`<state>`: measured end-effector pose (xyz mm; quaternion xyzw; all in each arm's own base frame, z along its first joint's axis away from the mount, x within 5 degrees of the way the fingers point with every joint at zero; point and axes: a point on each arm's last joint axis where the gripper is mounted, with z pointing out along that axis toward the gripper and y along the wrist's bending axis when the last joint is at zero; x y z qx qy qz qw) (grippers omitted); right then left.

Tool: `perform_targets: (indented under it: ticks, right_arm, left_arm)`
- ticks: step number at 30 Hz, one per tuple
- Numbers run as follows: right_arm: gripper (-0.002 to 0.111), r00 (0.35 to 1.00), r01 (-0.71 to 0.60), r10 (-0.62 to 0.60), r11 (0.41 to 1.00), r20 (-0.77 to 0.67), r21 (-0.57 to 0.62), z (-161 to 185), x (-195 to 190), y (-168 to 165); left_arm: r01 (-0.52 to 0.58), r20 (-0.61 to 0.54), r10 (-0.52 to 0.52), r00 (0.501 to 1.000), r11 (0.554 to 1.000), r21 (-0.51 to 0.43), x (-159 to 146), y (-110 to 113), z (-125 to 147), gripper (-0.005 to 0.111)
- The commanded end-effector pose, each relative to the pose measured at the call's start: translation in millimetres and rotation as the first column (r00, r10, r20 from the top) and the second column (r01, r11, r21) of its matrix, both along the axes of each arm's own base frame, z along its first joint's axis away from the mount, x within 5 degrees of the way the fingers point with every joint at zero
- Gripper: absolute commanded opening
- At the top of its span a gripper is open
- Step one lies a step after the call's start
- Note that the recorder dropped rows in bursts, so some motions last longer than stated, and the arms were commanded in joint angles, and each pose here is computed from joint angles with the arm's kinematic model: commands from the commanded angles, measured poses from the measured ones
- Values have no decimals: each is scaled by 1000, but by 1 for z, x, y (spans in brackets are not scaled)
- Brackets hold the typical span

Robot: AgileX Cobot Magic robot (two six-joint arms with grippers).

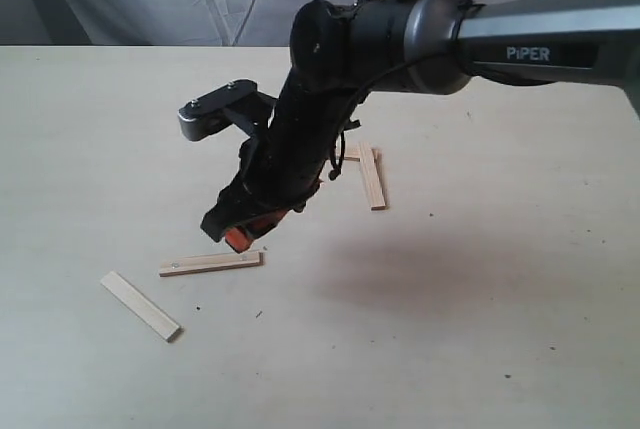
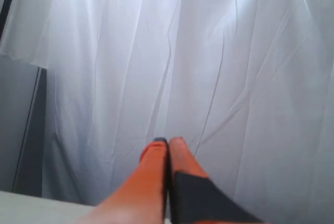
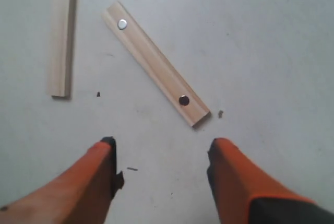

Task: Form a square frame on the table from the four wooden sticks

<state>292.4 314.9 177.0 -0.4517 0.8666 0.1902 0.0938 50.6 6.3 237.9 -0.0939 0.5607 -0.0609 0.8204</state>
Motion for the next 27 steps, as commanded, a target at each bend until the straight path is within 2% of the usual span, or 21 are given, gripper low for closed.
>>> perform_targets:
  ticks: [1,3,4,7,9,12,13,15,17,20,22,25,27]
  right_arm:
    - [53,1000,-22,22,1000,14,-5,-4,5,4]
    - [53,999,-39,39,999,28,-16,-5,5,3]
    - [53,1000,-5,6,1000,25,-25,-4,9,-1]
    - [53,974,225,-225,974,-6,3,6,32,-24]
    - [51,946,324,-324,946,-11,19,15,50,-46]
    - [34,899,439,-438,898,-26,31,30,71,-85]
    - [27,884,468,-467,883,-34,31,33,76,-96]
    - [15,862,506,-505,862,-41,21,34,83,-112]
    - [11,849,528,-527,849,-42,10,33,88,-124]
    - [11,836,548,-548,836,-42,3,30,91,-132]
    - [11,833,551,-551,834,-46,-2,29,90,-133]
    - [11,831,555,-554,832,-41,3,27,91,-133]
    - [11,819,572,-571,820,-49,3,24,93,-132]
  left_arm:
    - [1,68,1,998,1000,-29,-3,1,5,0]
    - [1,66,1,998,1000,-29,-3,1,5,0]
    - [1,68,1,998,1000,-29,-3,1,5,0]
    - [1,68,1,998,1000,-30,-3,1,5,0]
    - [13,84,-6,996,997,-80,-3,2,6,0]
    - [44,52,-33,998,976,-215,-2,4,2,0]
    - [52,27,-48,998,974,-222,-2,3,8,0]
    - [57,-77,-72,994,982,-180,2,0,24,0]
    - [69,-211,-91,973,992,-107,13,-4,45,0]
    - [104,-456,-87,886,994,14,44,-8,82,0]
    - [129,-631,-51,774,989,78,79,-6,96,0]
    - [165,-802,-40,596,983,74,133,-4,95,0]
    - [202,-862,-67,503,979,42,172,-5,84,0]
